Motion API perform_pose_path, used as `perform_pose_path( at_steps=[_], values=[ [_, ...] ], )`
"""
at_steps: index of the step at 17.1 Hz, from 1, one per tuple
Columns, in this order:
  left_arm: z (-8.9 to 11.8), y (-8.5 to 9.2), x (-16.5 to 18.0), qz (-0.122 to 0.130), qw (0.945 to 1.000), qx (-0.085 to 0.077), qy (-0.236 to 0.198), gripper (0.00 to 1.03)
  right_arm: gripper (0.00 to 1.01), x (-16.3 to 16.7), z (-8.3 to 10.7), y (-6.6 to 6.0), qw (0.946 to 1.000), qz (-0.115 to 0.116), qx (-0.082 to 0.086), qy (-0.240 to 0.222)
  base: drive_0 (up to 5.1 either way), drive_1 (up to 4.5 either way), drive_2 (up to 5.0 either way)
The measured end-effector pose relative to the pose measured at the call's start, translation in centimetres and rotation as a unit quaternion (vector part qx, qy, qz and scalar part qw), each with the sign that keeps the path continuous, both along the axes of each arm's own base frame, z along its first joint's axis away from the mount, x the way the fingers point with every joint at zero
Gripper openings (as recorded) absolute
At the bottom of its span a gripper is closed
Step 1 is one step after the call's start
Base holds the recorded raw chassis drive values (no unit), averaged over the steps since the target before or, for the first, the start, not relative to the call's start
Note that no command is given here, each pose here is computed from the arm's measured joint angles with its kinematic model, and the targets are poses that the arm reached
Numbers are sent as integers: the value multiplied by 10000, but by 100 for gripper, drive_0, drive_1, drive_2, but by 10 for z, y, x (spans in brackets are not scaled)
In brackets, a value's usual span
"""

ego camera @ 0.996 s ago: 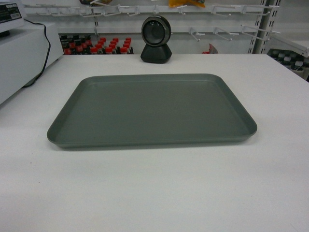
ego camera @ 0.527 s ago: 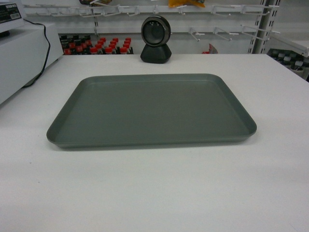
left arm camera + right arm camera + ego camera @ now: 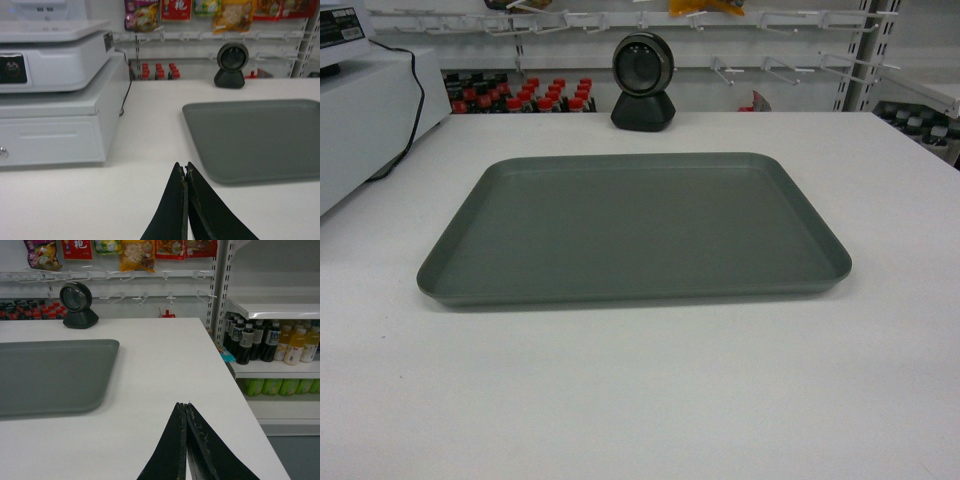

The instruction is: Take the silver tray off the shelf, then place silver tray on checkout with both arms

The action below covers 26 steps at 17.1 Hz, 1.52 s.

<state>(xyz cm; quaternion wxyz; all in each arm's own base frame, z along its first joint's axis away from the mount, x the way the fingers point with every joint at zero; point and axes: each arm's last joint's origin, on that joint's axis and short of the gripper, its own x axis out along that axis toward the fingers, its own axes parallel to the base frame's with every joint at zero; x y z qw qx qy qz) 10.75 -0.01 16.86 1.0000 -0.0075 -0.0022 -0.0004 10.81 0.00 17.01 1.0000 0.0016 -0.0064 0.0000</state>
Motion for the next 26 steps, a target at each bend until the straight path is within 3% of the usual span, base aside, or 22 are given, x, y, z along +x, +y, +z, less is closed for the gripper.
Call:
perform_pose_path(
  at_steps=[1,2,3,9,10,18,19,22,26],
  values=[
    [-5,0,-6,-4,9998,2,223,1,2,-3,-3,0,9999,-2,0,141,0,0,0],
    [-3,0,-10,15,10000,4,57,1,2,-9,-6,0,9998,-2,0,204,0,0,0],
    [0,0,-10,13,10000,6,-38,1,2,-11,-1,0,10000,6,2,-36,0,0,0],
    [-3,0,-10,0,10000,8,48,1,2,-11,-3,0,10000,0,-2,48,0,0,0],
    [-3,0,-10,0,10000,6,48,2,9,-11,-3,0,10000,0,-4,46,0,0,0],
    [-3,0,-10,2,10000,6,48,92,99,-11,-3,0,10000,0,-2,44,0,0,0],
    [-3,0,-10,2,10000,17,48,100,98,-11,-3,0,10000,0,-2,44,0,0,0],
    [-3,0,-10,2,10000,19,46,98,98,-11,-3,0,10000,0,-2,42,0,0,0],
    [-3,0,-10,2,10000,21,50,98,98,-11,-3,0,10000,0,-2,50,5,-416,426]
  ],
)
